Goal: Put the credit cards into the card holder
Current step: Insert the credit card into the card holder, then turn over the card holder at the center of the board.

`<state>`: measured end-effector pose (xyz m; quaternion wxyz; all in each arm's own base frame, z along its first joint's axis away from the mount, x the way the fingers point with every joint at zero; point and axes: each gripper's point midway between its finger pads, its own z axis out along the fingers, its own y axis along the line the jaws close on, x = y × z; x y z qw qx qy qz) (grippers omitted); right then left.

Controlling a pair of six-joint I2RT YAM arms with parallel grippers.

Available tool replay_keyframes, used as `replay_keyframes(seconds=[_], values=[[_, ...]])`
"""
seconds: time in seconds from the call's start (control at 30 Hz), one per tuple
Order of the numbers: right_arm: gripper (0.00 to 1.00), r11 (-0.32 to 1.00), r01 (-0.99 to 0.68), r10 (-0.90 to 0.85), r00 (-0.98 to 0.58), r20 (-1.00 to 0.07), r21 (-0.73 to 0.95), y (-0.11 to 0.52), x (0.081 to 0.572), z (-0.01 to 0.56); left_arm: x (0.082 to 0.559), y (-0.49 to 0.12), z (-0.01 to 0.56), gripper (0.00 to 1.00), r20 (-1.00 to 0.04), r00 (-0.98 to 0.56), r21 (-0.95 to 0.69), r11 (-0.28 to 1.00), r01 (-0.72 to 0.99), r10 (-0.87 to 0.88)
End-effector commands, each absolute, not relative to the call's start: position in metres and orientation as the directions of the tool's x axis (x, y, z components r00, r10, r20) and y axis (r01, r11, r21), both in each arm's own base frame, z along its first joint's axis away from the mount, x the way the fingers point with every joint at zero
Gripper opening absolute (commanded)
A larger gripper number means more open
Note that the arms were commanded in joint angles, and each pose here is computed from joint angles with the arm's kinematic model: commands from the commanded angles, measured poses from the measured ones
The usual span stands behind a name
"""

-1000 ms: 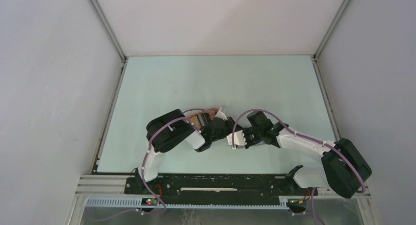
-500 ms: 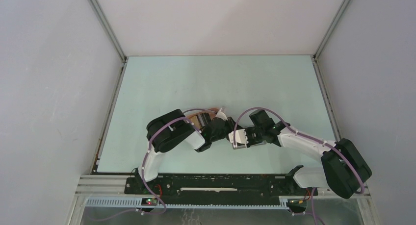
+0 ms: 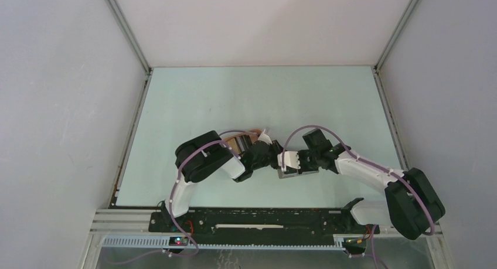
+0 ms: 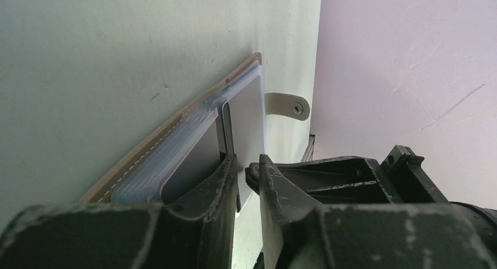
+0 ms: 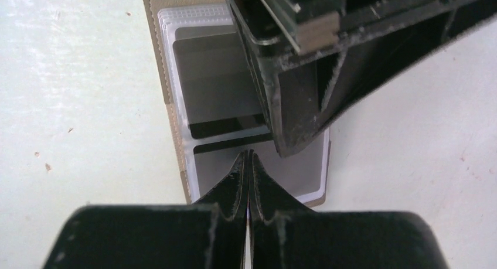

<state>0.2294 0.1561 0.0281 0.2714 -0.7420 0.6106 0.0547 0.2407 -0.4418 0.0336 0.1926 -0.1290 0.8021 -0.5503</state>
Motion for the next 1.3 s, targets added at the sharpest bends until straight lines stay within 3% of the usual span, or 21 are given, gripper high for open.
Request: replay_keyframes(seconds=[0.0, 0.2, 0.4, 0.6, 0.73, 0.83, 0.93, 1.07, 1.27], values=[[0.04, -0.033, -0.953, -0.843, 0.189, -0.504, -0.303, 0.16, 0.223, 0.051, 0.24, -0.438, 0.027, 0.26, -0.214, -0.896, -0.911, 0.411, 0.039, -0.39], [0.09, 0.118, -0.963, -0.77, 0.065, -0.635, -0.242, 0.163, 0.229, 0.093, 0.241, -0.436, 0.043, 0.26, -0.283, -0.885, -0.894, 0.437, 0.104, -0.369], [0.14, 0.349, -0.93, -0.68, -0.163, -0.715, -0.12, 0.149, 0.243, 0.139, 0.243, -0.426, 0.069, 0.26, -0.391, -0.848, -0.862, 0.464, 0.202, -0.358], [0.19, 0.456, -0.89, -0.555, -0.269, -0.787, -0.018, 0.143, 0.241, 0.185, 0.239, -0.416, 0.106, 0.26, -0.551, -0.771, -0.793, 0.486, 0.366, -0.318], [0.36, 0.481, -0.875, -0.49, -0.219, -0.844, -0.052, 0.145, 0.239, 0.216, 0.235, -0.397, 0.125, 0.26, -0.669, -0.688, -0.701, 0.547, 0.458, -0.28], [0.57, 0.485, -0.874, -0.432, -0.202, -0.879, -0.038, 0.148, 0.235, 0.233, 0.233, -0.379, 0.143, 0.26, -0.753, -0.61, -0.614, 0.599, 0.514, -0.249], [0.79, 0.459, -0.885, -0.37, -0.273, -0.888, 0.081, 0.155, 0.224, 0.232, 0.23, -0.356, 0.162, 0.26, -0.837, -0.507, -0.501, 0.66, 0.561, -0.205], [0.84, 0.413, -0.876, -0.355, -0.406, -0.842, 0.248, 0.163, 0.216, 0.212, 0.229, -0.319, 0.196, 0.27, -0.908, -0.361, -0.397, 0.712, 0.579, -0.213], [0.81, 0.522, -0.737, -0.338, -0.641, -0.689, 0.429, 0.154, 0.232, 0.167, 0.23, -0.266, 0.227, 0.63, -0.947, -0.214, -0.319, 0.79, 0.523, -0.24]])
